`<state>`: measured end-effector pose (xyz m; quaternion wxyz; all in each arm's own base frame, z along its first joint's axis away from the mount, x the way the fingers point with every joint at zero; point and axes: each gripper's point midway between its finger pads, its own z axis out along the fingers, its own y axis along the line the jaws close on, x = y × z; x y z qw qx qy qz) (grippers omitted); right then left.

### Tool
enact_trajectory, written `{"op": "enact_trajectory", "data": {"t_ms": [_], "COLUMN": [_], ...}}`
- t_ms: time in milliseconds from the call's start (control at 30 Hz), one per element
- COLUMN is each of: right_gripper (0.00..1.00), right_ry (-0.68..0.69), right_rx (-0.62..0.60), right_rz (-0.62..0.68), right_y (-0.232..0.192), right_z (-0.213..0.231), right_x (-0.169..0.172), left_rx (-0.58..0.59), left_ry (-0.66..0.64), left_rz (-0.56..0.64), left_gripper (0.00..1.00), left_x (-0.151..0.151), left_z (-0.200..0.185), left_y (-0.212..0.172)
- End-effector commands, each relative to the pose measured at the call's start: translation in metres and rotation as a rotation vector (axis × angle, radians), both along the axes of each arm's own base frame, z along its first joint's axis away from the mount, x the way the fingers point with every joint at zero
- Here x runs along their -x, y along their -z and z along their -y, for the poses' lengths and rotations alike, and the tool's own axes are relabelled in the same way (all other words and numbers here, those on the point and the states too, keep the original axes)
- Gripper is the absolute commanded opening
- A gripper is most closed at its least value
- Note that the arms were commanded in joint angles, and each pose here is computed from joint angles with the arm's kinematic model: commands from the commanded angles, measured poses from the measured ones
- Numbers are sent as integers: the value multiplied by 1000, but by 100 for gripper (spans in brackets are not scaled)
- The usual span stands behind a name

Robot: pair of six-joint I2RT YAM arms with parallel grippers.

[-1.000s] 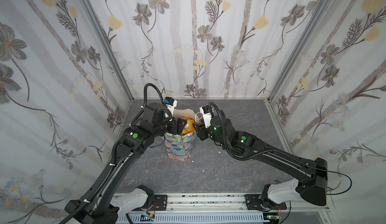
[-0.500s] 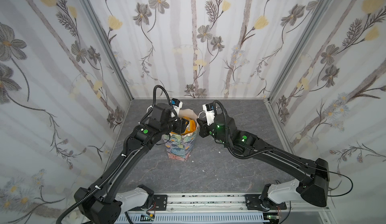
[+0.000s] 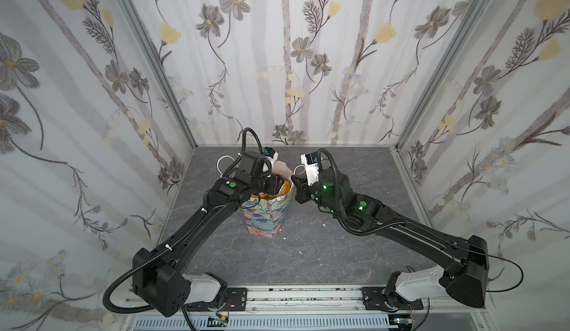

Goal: Place the snacks into the paper bag

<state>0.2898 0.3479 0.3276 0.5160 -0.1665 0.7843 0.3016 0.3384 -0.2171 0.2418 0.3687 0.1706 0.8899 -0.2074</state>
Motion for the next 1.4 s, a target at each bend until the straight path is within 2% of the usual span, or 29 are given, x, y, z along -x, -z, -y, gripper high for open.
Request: {"op": "enact_trajectory", "data": {"t_ms": [0, 200, 300, 400, 533, 667, 767, 867, 1000, 1167, 1200, 1233, 1267, 1300, 1367], "right_gripper": [0, 0, 0, 0, 0, 0, 0, 0, 0, 0, 5, 19, 43, 60, 76], "right_ry": [20, 29, 33, 42, 68, 71, 126, 170, 199, 229, 229, 230, 242, 258, 304], "right_rx": [-30, -15, -9, -11, -8, -25, -20, -28, -17, -31, -40, -44, -44, -41, -30], "right_rz": [46, 49, 49, 51, 58, 47, 61, 72, 55, 36, 37, 39, 36, 33, 37], "right_y": [-17, -16, -14, -15, -17, -19, -21, -23, -14, -7, -9, -12, -15, -19, -29], "right_z": [4, 8, 11, 16, 30, 49, 73, 92, 108, 127, 129, 132, 136, 141, 156], "right_x": [-7, -19, -30, -43, -61, -62, -57, -50, -38, -21, -18, -15, -13, -11, -6], "left_rx": [-36, -20, 6, 19, 17, -4, 18, 8, -3, 24, 30, 36, 33, 30, 20], "left_ry": [-41, -47, -19, -42, -114, -275, -404, -483, -548, -583, -594, -614, -637, -665, -723], "left_rz": [-78, -91, -67, 37, 174, 273, 292, 294, 303, 284, 281, 280, 280, 279, 273], "left_gripper": [50, 50, 57, 70, 80, 86, 90, 95, 100, 100, 100, 100, 100, 100, 100], "left_x": [4, 5, 4, -1, 3, 9, 10, 14, 13, 3, 0, -2, -4, -6, -7], "left_z": [-7, -5, 0, -5, -31, -88, -138, -168, -186, -193, -195, -198, -202, -206, -215], "left_y": [21, 19, 0, -53, -115, -149, -154, -151, -151, -135, -131, -126, -121, -116, -100]}}
